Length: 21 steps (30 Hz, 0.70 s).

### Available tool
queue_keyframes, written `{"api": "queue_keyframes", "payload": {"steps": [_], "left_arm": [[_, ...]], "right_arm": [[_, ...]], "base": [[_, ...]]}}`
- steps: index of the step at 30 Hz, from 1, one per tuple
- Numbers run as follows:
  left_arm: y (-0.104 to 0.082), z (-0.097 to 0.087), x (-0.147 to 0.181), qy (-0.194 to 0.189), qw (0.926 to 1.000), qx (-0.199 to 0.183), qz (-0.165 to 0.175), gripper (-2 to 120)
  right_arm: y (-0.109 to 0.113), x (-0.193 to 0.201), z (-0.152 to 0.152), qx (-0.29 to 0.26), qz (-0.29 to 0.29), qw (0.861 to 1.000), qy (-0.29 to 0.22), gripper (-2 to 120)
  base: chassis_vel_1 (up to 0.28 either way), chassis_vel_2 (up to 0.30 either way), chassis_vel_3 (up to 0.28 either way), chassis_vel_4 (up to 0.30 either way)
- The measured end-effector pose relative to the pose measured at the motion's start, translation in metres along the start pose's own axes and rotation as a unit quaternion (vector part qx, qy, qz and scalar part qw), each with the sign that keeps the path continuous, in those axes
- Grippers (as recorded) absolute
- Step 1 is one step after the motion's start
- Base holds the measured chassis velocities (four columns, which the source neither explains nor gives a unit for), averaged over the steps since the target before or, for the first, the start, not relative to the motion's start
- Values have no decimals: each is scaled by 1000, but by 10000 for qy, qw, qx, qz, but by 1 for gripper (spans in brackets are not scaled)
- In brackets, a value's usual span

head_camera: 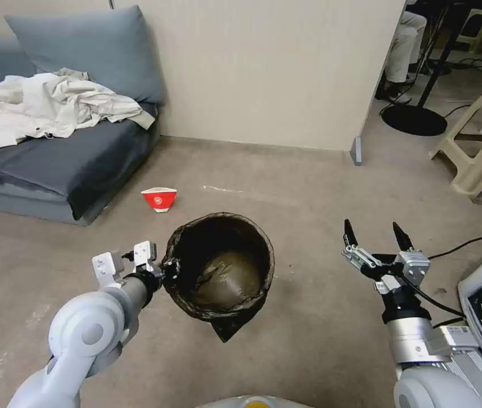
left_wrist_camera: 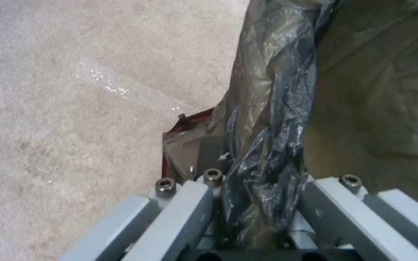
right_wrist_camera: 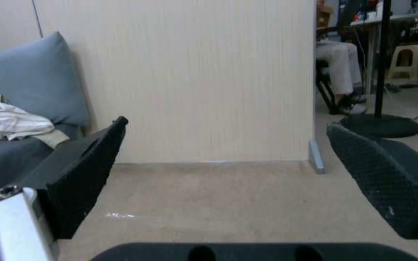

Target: Pick up the trash can from the floor.

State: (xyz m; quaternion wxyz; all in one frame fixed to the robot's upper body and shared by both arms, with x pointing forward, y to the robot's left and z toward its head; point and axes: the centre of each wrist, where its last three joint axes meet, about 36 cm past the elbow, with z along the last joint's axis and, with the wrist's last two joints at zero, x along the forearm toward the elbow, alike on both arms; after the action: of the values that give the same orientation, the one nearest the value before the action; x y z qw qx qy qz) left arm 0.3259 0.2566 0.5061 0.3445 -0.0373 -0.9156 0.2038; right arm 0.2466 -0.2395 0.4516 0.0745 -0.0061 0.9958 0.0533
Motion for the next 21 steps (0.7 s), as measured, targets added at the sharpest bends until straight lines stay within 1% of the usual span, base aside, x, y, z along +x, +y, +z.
{"api": "queue_keyframes", "payload": {"steps": [21], "left_arm": [[-1, 2, 6, -14, 10000, 4, 8, 5]], "right_arm": [[-3, 4, -9, 91, -2, 9999, -50, 100]], "base": [[0, 0, 0, 0]]}}
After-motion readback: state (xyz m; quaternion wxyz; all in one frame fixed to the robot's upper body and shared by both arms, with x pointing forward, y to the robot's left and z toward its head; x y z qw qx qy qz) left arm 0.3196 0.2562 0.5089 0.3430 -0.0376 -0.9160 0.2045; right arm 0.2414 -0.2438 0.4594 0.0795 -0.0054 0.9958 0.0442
